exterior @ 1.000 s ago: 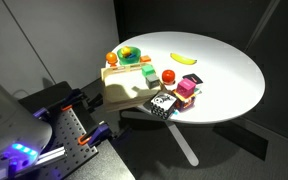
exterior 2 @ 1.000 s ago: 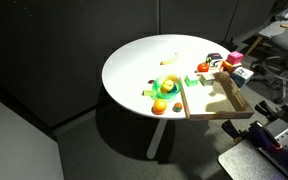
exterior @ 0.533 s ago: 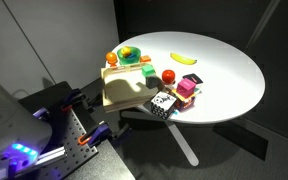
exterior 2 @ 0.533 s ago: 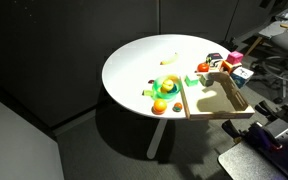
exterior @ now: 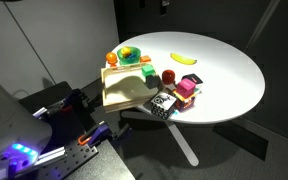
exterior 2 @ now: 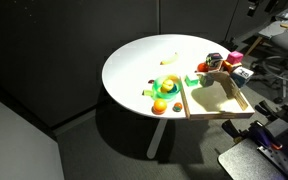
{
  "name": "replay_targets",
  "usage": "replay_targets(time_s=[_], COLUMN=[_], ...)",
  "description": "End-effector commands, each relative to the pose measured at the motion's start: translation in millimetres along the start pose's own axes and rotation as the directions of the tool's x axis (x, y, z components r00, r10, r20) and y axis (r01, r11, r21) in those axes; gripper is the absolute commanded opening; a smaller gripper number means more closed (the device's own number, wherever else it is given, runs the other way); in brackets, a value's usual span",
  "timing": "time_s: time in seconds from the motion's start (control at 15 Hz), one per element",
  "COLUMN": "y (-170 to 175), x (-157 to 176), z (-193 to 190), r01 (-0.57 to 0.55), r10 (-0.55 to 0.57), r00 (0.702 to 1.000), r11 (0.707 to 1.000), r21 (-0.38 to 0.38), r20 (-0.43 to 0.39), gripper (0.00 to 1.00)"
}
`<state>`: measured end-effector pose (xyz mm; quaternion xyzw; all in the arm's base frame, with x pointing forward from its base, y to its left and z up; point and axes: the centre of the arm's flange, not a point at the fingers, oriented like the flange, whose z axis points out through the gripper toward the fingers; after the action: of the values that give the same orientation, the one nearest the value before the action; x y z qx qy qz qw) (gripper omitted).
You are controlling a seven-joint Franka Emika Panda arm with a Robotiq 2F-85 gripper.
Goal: Pick up the mulberry pink block from the block with a number image and put it in the wooden tray
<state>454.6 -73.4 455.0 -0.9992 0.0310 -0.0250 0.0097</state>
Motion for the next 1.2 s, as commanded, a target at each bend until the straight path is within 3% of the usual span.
replay_targets(time_s=[0.0,0.67,1.13], y=[10.2,33.9,55.9], x=[33.1,96.3,120.1], z=[5.9,43.4,60.5], r01=[-0.034,-0.068,0.014], r10=[0.035,0.075,0.0], r00=[0.999,0.995,0.996], r11=[0.999,0.992,0.985], r21=[-0.041,-0.107,-0.173], r20=[0.022,0.061,0.084], gripper=[1.0,1.0,1.0])
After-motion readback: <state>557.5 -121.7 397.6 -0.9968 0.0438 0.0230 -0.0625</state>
